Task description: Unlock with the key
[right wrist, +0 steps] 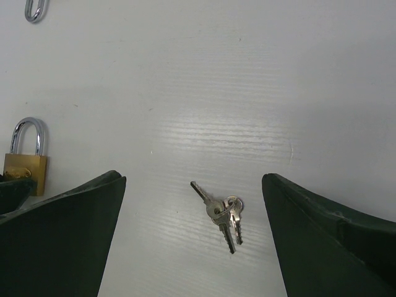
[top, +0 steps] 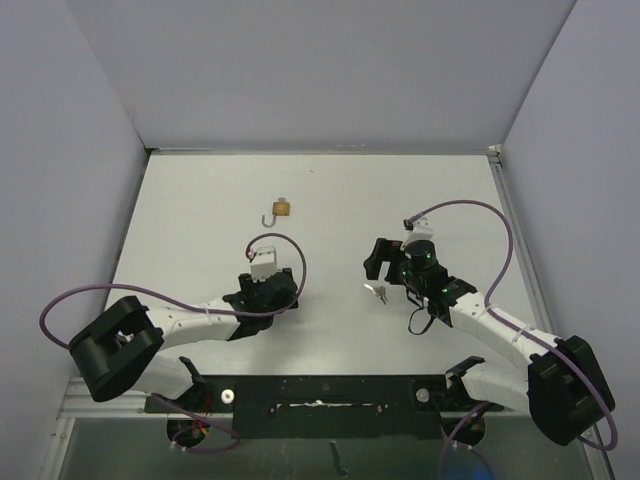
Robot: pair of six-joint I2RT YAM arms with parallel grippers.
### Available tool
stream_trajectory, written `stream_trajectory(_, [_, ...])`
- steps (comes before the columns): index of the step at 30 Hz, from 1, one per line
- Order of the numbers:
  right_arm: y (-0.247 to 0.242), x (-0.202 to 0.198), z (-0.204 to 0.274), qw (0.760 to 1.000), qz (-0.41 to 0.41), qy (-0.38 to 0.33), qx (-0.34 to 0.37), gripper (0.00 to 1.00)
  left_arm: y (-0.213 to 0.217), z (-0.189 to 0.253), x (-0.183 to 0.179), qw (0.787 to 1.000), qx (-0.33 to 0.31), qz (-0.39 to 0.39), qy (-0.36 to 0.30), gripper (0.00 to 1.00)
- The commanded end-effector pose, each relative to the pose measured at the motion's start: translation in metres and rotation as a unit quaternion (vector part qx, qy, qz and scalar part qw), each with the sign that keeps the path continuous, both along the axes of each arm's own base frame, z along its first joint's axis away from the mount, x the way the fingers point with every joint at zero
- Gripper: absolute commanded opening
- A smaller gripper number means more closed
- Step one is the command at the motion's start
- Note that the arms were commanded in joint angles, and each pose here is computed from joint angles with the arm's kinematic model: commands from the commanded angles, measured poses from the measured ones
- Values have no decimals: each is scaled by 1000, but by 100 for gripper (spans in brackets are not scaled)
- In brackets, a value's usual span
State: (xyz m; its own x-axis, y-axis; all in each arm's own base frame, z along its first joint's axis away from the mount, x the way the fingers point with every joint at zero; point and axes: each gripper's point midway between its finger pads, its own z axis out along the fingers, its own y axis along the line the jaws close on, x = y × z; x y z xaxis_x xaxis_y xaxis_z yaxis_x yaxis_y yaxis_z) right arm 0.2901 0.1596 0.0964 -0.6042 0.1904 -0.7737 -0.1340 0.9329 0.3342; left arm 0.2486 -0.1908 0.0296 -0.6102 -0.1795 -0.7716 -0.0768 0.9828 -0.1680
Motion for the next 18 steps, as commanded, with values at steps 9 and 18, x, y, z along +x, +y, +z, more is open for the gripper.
stream_trajectory(9, [5,9,30,999,0,-48,23,98,-56,31,4,993,-103,-50,-19,71])
stream_trajectory(18, [2,5,26,999,-5,-44,20,98,-77,39,6,989,-125,-73,-30,71])
